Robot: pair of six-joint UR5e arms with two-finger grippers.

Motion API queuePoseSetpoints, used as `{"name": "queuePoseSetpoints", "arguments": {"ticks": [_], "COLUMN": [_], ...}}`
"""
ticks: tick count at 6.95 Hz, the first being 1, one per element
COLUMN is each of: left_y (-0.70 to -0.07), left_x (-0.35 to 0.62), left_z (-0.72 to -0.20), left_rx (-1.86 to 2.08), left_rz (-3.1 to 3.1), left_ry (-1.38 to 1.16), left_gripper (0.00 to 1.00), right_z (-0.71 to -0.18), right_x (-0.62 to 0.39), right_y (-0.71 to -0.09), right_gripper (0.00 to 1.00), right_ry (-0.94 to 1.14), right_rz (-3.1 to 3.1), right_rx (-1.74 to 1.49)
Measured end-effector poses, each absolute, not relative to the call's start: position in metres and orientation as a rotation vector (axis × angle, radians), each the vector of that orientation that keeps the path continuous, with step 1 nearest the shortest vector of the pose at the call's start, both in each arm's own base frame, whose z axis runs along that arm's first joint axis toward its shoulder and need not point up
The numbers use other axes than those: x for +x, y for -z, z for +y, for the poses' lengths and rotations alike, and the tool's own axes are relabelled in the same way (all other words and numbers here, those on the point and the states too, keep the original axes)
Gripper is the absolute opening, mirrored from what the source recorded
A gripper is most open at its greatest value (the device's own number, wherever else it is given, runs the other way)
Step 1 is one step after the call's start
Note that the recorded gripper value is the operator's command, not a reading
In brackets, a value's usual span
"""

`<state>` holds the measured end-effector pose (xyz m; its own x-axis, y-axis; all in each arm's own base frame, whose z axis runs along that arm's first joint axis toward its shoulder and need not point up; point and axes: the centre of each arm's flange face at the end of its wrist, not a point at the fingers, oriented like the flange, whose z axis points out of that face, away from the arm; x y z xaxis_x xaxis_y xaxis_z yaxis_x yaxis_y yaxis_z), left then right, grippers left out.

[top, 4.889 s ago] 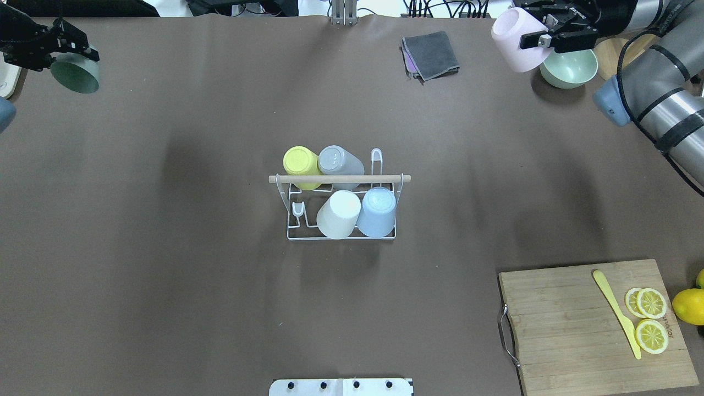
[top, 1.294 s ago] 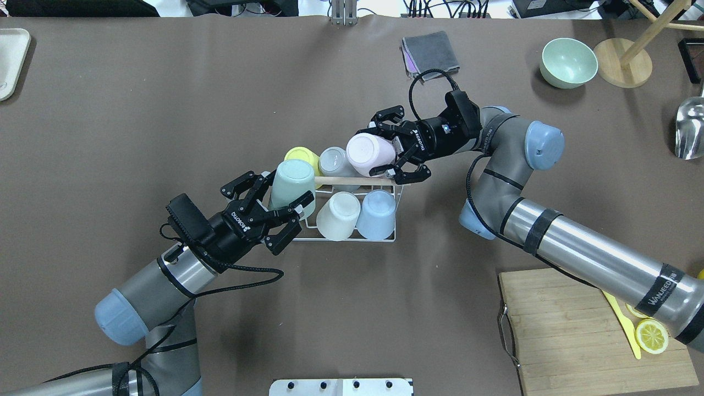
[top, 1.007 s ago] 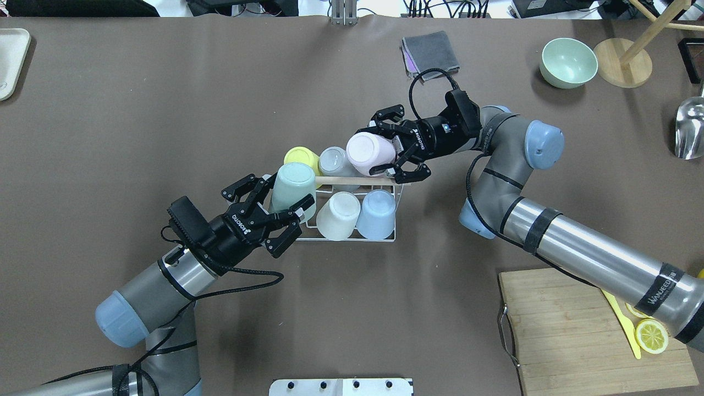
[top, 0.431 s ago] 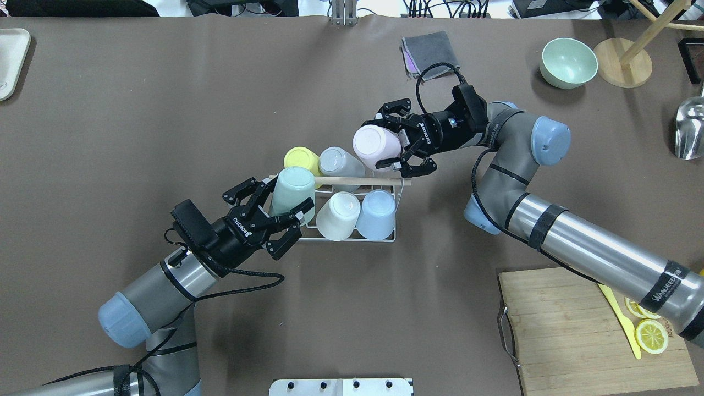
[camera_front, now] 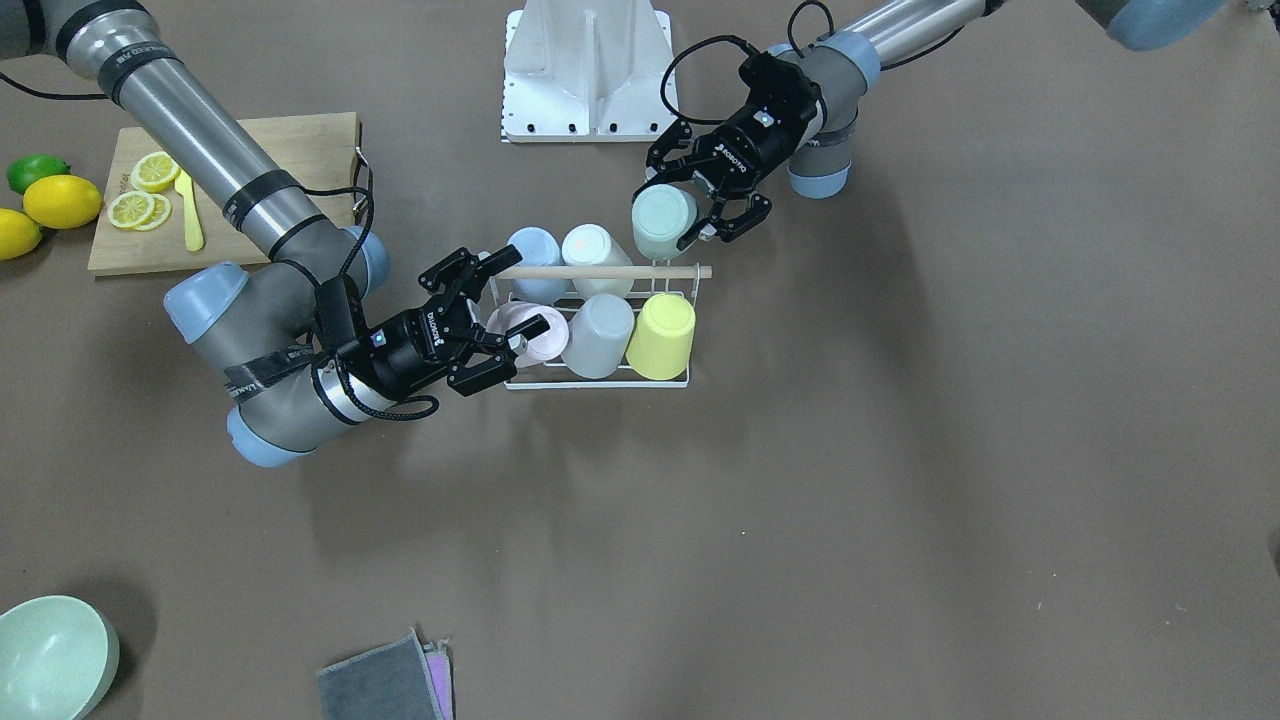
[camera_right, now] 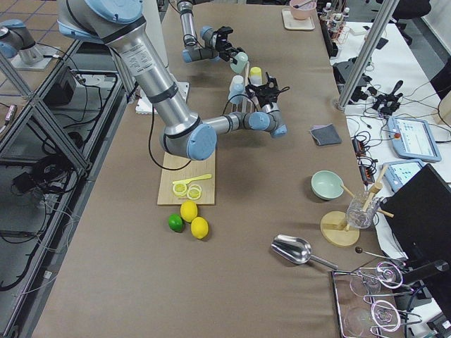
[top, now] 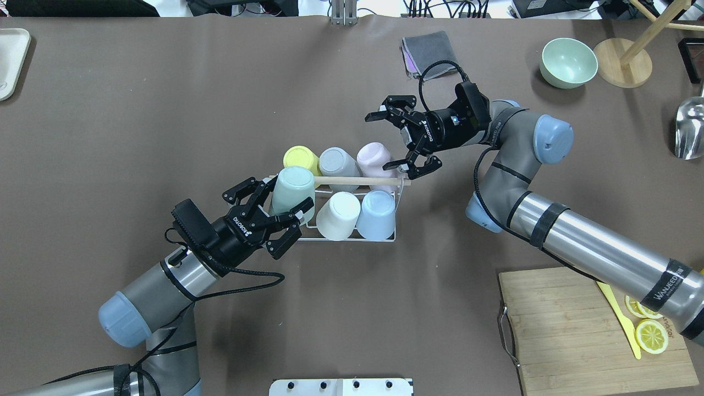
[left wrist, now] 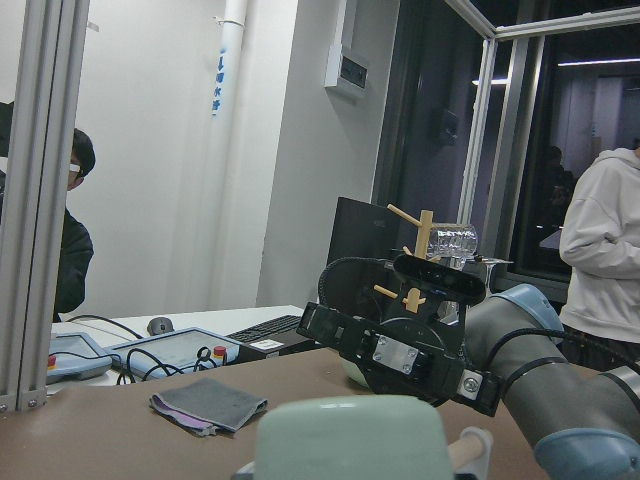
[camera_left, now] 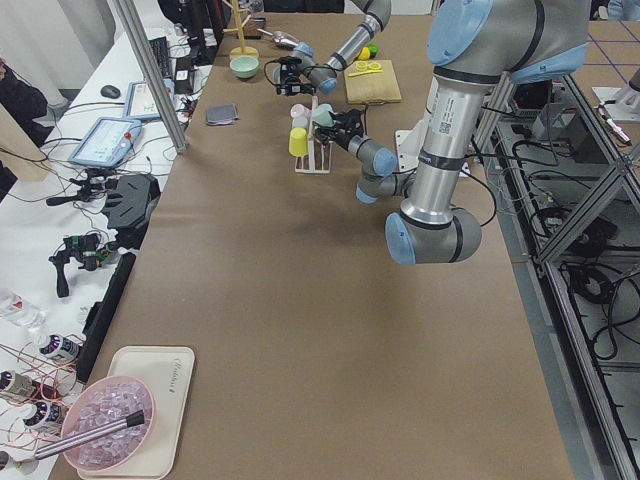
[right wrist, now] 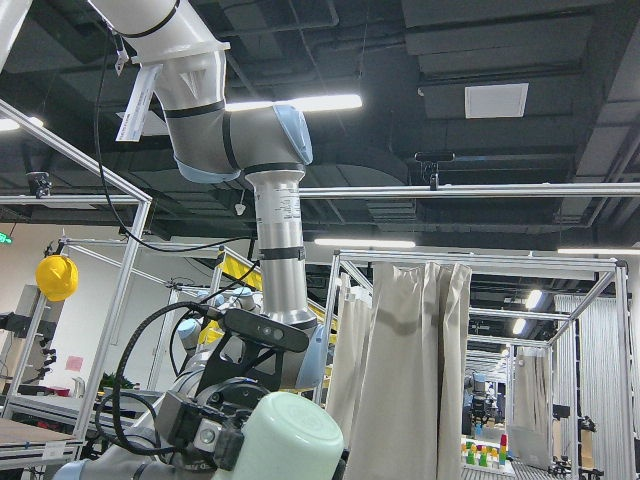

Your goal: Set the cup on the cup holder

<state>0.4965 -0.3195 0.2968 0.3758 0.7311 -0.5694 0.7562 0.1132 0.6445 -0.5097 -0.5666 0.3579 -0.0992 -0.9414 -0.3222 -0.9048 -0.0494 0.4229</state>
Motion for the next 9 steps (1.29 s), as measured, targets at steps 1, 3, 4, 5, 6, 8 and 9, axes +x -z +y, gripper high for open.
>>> {"name": "queuePoseSetpoints", "arguments": {"ticks": [1,3,4,5,6,8,9], "left_y": [-0.295,-0.295,-0.292,-0.287,-0.281,-0.284,-0.301], "left_x": [0.496,0.494,0.490,0.482,0.467,0.418,0.386], "left_z": [-0.319,-0.319,-0.320,-0.326,-0.339,-0.403,-0.443], "left_rx": [1.615,1.620,1.627,1.642,1.663,1.701,1.706], "left_rz": [1.357,1.369,1.373,1.373,1.353,1.198,1.085], "left_ry": [0.034,0.041,0.050,0.067,0.090,0.143,0.173], "left_gripper": [0.97,0.97,0.97,0.97,0.97,0.97,0.97], "right_z": [-0.568,-0.577,-0.582,-0.586,-0.594,-0.621,-0.636], "right_x": [-0.508,-0.496,-0.488,-0.477,-0.463,-0.428,-0.412], "right_y": [-0.358,-0.361,-0.365,-0.370,-0.377,-0.390,-0.398], "right_gripper": [0.99,0.99,0.99,0.99,0.99,0.98,0.98], "right_ry": [0.845,0.847,0.839,0.824,0.801,0.707,0.633], "right_rz": [-2.116,-2.099,-2.113,-2.143,-2.178,-2.262,-2.282], "right_rx": [2.064,2.061,2.025,1.960,1.874,1.568,1.367]}}
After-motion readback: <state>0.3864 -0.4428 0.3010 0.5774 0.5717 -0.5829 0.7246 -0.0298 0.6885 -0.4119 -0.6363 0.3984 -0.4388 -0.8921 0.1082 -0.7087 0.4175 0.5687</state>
